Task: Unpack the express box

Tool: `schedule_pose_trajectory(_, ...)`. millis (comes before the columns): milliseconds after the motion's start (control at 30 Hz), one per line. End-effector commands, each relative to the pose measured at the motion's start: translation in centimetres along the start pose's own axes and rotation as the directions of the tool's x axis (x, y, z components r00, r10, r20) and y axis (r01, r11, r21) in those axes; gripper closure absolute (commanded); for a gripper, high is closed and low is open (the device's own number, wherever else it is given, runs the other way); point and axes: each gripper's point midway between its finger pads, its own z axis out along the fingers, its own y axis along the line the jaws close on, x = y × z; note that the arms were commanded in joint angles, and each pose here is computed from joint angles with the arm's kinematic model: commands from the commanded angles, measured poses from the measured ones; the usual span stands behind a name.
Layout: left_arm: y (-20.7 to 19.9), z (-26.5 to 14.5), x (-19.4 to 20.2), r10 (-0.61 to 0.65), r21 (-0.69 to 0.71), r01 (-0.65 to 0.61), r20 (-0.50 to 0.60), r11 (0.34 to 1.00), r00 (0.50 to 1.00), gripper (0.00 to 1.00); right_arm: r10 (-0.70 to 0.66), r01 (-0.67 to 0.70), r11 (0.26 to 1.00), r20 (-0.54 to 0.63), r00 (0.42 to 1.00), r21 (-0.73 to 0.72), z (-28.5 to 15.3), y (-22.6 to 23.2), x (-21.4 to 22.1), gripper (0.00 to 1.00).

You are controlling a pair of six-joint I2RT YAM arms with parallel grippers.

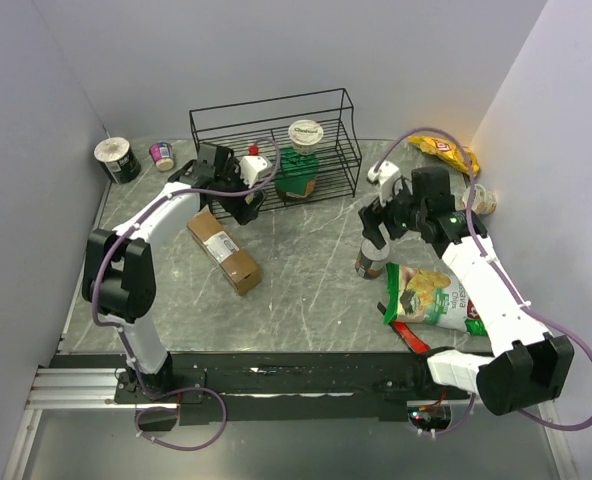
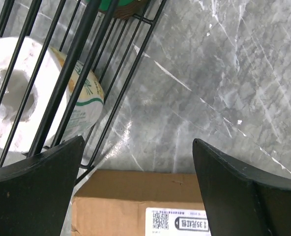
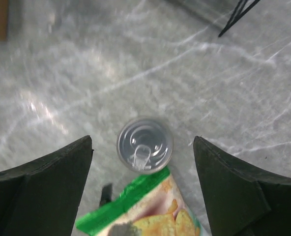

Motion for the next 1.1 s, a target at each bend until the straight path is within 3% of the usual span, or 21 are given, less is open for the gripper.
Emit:
schedule_pose_trajectory(0,-1.3,-2.6,-4.1,0.010,0.067,-0.020,0.143,0.998,0.990,0.02,-0.163,0.138,0.975,-0.141,0.976,-0.173,-0.8,3.4,6.2,0.19)
schedule_pose_trajectory(100,-5.0,-3.8,-4.4,-0.019,0.147,-0.009,0.186,0.989,0.982,0.01,-0.330,0.263,0.908,-0.167,0.929,-0.327,-2.5,6.6,11.8,0.31)
schedule_pose_trajectory(233,-8.1,-4.6,-4.5,-0.042,0.184,0.003,0.209,0.983,0.977,0.01,-0.490,0.387,0.819,-0.164,0.856,-0.424,-4.4,8.5,16.5,0.35)
schedule_pose_trajectory(333,-8.1,-4.6,-4.5,-0.108,0.171,0.073,0.205,0.982,0.973,0.04,-0.533,0.399,0.770,-0.160,0.831,-0.498,-5.6,10.2,19.5,0.40)
schedule_pose_trajectory(400,-8.0,-4.5,-4.3,-0.108,0.165,0.074,0.205,0.983,0.973,0.04,-0.542,0.380,0.757,-0.185,0.820,-0.532,-6.0,10.8,20.9,0.51)
schedule_pose_trajectory(567,-7.6,-4.3,-4.2,-0.104,0.146,0.075,0.199,0.986,0.975,0.04,-0.460,0.250,0.818,-0.327,0.826,-0.519,-5.0,9.3,22.5,0.74)
schedule_pose_trajectory(667,-7.6,-4.4,-4.3,-0.101,0.143,0.073,0.202,0.987,0.974,0.04,-0.396,0.169,0.874,-0.463,0.793,-0.456,-3.8,6.8,24.1,0.76)
schedule_pose_trajectory(700,-7.6,-4.4,-4.2,-0.101,0.140,0.074,0.201,0.987,0.974,0.04,-0.338,0.155,0.915,-0.498,0.799,-0.372,-3.0,4.9,24.2,0.78)
schedule_pose_trajectory(833,-7.5,-4.5,-4.0,-0.095,0.128,0.070,0.202,0.989,0.975,0.04,-0.189,0.071,0.970,-0.537,0.822,-0.233,-2.3,0.0,23.1,0.73)
schedule_pose_trajectory(933,-7.5,-4.5,-3.9,-0.100,0.126,0.076,0.203,0.989,0.974,0.04,-0.135,0.069,0.986,-0.491,0.861,-0.148,-2.5,-1.2,20.9,0.47)
schedule_pose_trajectory(1000,-7.7,-4.5,-3.7,-0.110,0.134,0.084,0.202,0.987,0.973,0.04,-0.161,0.074,0.971,-0.392,0.906,-0.228,-2.5,0.9,19.3,0.36)
schedule_pose_trajectory(1033,-7.8,-4.5,-3.6,-0.111,0.136,0.085,0.200,0.987,0.974,0.04,-0.175,0.080,0.962,-0.362,0.916,-0.263,-3.1,2.4,19.3,0.24)
schedule_pose_trajectory(1067,-7.9,-4.4,-3.5,-0.114,0.140,0.087,0.198,0.986,0.974,0.04,-0.200,0.093,0.944,-0.326,0.924,-0.315,-3.1,4.0,19.1,0.20)
